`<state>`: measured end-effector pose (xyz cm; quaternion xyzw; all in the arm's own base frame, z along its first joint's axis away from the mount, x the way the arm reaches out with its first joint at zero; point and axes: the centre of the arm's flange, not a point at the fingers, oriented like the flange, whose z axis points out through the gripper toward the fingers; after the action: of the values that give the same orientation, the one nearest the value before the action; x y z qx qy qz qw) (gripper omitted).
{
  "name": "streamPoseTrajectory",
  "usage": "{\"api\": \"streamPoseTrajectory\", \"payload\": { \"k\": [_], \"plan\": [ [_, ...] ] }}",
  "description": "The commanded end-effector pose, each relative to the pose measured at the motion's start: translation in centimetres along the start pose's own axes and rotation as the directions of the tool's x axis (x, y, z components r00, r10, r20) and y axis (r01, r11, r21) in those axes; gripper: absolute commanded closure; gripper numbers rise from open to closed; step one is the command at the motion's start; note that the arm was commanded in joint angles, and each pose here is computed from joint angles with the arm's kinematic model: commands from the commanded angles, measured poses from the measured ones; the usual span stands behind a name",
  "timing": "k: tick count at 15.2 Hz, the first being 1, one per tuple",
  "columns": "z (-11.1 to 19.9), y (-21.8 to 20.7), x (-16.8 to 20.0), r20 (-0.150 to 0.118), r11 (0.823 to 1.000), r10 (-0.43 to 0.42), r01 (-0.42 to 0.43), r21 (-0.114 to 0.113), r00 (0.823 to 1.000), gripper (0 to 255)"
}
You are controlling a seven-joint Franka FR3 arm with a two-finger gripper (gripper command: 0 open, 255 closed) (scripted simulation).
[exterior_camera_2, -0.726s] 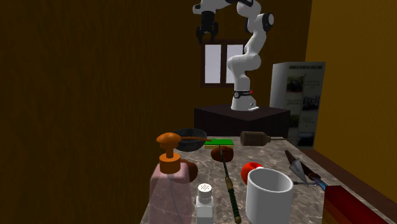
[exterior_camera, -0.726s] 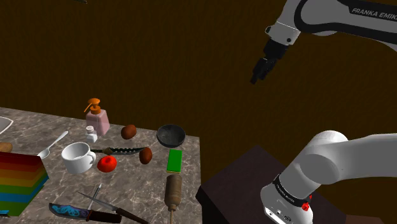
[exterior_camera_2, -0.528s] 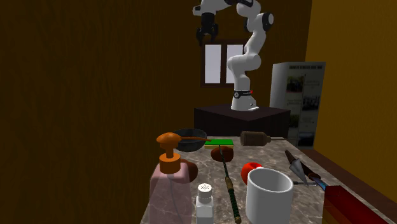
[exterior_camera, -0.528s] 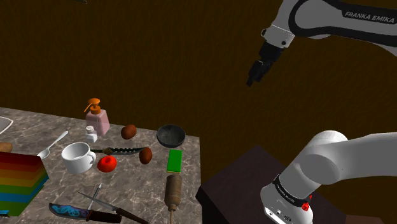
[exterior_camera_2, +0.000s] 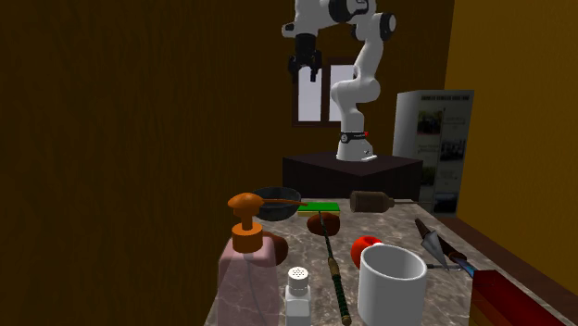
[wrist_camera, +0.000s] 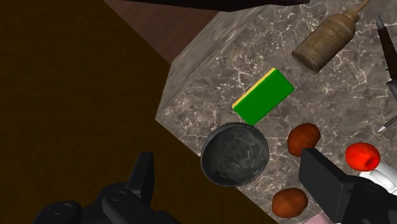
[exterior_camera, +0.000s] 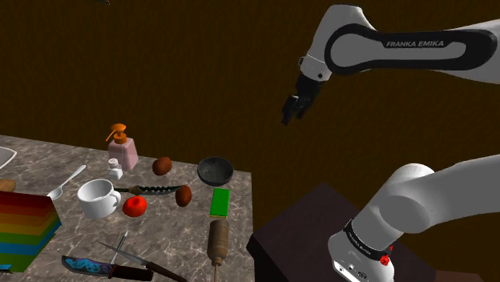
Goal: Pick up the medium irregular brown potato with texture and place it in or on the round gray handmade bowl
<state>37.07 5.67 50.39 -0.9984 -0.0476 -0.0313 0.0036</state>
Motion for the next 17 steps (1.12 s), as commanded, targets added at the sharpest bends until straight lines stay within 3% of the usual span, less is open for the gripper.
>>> {"api": "streamPoseTrajectory", "payload": {
  "k": [1,17],
  "plan": [
    [2.0,-1.3,0.9,0.002,1.000,0.009,-0.009,0.002,1.000,0],
    [17.7,-12.5,9.5,0.028,0.997,0.073,-0.073,0.013,0.997,0]
  ]
}}
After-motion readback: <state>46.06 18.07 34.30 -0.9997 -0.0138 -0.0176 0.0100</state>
